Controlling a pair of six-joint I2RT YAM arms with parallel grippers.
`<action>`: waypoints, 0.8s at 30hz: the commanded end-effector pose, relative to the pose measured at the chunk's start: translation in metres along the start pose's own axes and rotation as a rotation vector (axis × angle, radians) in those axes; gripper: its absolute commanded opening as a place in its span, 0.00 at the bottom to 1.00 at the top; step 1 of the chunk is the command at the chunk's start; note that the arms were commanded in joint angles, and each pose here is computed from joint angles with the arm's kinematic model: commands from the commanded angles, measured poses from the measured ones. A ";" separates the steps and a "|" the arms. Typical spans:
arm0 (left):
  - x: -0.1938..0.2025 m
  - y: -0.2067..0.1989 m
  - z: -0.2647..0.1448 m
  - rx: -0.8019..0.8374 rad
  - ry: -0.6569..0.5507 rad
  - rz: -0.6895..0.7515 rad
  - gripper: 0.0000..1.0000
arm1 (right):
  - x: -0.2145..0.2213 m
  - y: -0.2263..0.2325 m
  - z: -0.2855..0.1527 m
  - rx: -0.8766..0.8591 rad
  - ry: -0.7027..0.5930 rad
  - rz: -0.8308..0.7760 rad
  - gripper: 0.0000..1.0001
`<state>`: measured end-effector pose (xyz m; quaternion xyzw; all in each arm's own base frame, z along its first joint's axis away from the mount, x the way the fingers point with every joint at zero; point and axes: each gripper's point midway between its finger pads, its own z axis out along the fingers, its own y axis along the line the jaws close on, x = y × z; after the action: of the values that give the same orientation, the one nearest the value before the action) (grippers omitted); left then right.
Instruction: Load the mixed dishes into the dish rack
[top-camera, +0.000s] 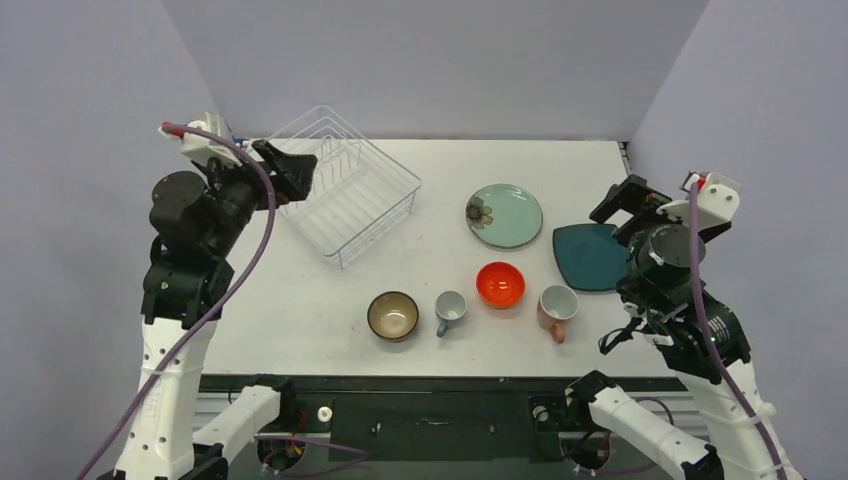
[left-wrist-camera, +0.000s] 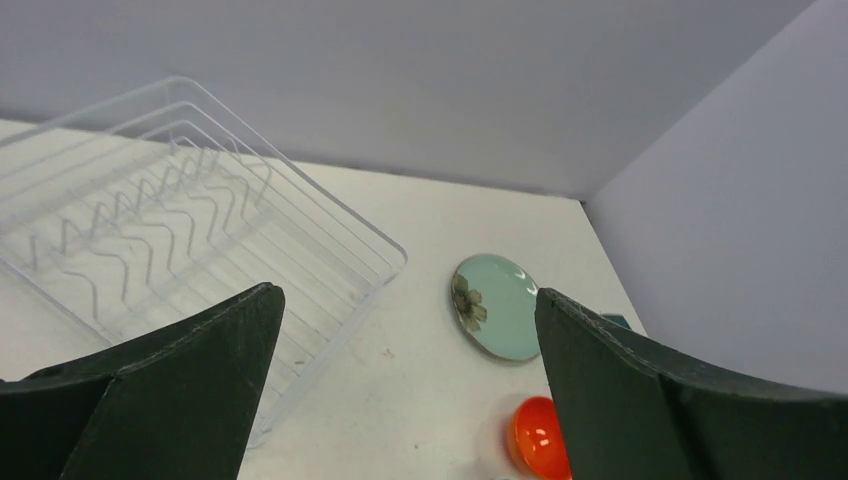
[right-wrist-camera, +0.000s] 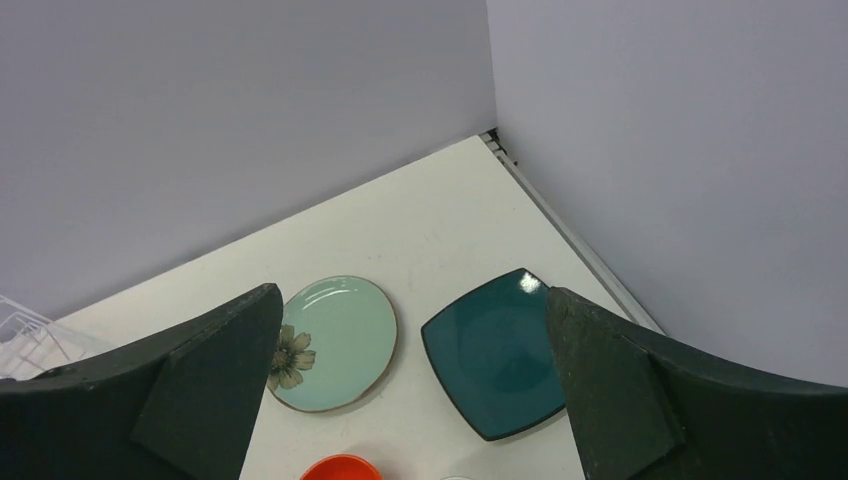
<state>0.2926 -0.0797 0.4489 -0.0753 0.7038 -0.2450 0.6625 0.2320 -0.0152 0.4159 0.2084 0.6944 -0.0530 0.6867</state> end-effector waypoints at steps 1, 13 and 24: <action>0.045 -0.015 0.017 0.077 0.138 -0.037 0.96 | 0.021 0.022 0.007 -0.055 0.074 -0.038 1.00; 0.188 -0.045 0.014 0.102 0.464 0.079 0.96 | 0.065 0.068 0.010 -0.235 0.213 -0.040 1.00; 0.299 -0.045 -0.030 0.058 0.687 0.271 0.98 | 0.092 0.077 0.014 -0.248 0.279 -0.058 0.97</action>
<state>0.2242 -0.2421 0.2203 0.1300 0.8710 -0.2304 0.4139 0.2722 0.0598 0.3460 0.1118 0.7854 0.0266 0.6082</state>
